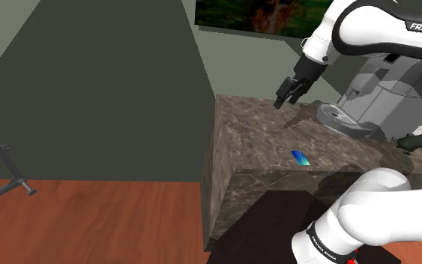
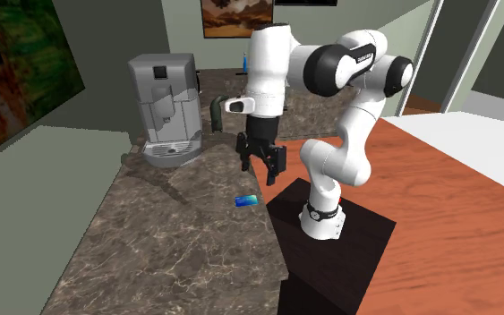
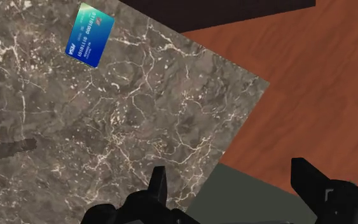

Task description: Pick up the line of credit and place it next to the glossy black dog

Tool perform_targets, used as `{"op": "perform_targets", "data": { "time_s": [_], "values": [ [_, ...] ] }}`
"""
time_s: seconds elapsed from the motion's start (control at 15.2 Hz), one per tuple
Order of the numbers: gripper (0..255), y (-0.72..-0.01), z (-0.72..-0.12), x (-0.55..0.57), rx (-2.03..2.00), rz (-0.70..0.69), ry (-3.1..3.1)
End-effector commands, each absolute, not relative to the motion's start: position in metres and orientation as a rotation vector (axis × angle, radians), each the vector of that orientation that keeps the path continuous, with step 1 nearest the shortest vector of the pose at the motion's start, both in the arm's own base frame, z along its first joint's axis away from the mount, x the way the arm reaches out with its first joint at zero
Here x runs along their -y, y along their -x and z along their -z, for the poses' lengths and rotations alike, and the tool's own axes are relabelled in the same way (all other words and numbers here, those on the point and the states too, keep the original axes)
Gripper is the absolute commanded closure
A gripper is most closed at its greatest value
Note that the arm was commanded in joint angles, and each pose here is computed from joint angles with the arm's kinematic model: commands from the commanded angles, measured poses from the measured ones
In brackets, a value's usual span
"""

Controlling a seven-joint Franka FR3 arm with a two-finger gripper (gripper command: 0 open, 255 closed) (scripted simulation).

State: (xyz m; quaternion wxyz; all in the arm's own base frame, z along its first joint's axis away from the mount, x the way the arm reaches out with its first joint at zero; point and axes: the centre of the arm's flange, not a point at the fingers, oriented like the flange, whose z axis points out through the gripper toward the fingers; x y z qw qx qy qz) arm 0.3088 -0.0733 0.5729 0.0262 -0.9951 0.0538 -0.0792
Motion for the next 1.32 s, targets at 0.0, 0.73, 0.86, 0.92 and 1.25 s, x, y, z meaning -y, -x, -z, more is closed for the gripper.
{"op": "perform_targets", "data": {
  "time_s": [0.0,0.73,0.86,0.92,1.25],
  "values": [
    [0,-0.306,-0.556,0.088,-0.250,0.202,3.070],
    [0,-0.263,-0.450,0.165,-0.692,-0.027,2.996],
    [0,-0.252,-0.432,0.177,-0.771,-0.069,2.974],
    [0,-0.245,-0.422,0.183,-0.810,-0.089,2.962],
    [0,-0.210,-0.377,0.208,-1.001,-0.193,2.893]
  ]
}}
